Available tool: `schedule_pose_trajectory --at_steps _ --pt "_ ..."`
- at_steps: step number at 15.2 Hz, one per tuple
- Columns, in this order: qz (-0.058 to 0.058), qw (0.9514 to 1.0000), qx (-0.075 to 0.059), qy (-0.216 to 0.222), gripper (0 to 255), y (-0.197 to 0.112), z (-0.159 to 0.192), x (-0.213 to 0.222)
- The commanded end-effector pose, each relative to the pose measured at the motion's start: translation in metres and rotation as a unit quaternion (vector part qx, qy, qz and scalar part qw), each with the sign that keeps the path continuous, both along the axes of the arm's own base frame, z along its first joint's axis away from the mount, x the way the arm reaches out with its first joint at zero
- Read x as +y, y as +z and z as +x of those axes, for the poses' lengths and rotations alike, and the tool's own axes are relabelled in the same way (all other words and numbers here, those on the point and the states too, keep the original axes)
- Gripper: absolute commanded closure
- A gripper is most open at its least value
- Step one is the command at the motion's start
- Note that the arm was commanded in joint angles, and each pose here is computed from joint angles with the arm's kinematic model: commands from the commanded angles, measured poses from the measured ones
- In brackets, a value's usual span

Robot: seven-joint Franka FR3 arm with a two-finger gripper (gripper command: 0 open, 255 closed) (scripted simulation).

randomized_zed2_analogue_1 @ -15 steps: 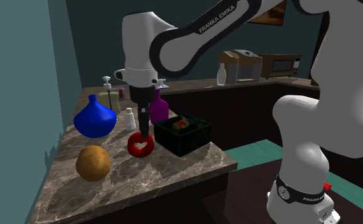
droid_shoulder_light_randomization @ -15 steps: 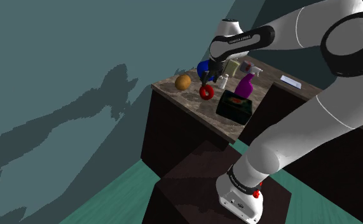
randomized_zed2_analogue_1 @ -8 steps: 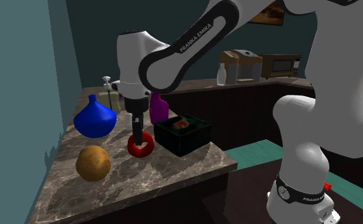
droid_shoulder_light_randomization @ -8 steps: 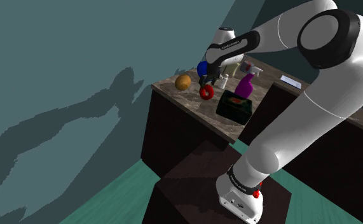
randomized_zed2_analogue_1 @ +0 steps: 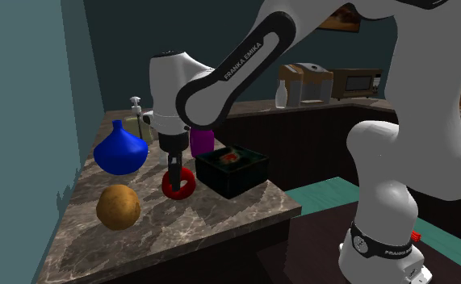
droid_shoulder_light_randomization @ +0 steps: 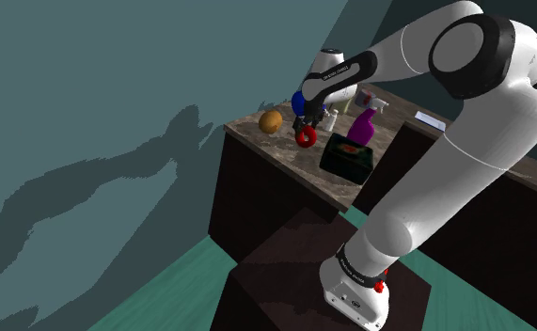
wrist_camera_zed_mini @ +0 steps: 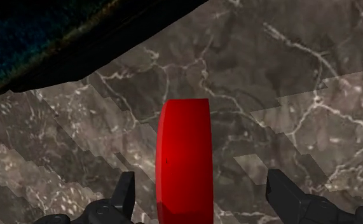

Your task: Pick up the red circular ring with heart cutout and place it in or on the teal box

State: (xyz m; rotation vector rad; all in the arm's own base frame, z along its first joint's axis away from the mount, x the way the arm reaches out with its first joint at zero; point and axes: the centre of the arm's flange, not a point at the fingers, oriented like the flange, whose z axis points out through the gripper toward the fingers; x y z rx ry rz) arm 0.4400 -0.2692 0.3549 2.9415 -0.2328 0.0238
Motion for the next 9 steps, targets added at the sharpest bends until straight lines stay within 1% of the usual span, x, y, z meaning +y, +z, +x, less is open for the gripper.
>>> schedule_pose_trajectory --at_steps 1,3,4,9 --pt "0.000 1.0000 0.000 0.000 0 -0.0001 0.0000 0.0000" --pt "0.000 1.0000 0.000 0.000 0 -0.0001 0.0000 0.0000" --pt "0.000 1.0000 0.000 0.000 255 -0.0001 0.0000 0.0000" --pt "0.000 1.0000 0.000 0.000 255 0.0001 0.0002 -0.0004"
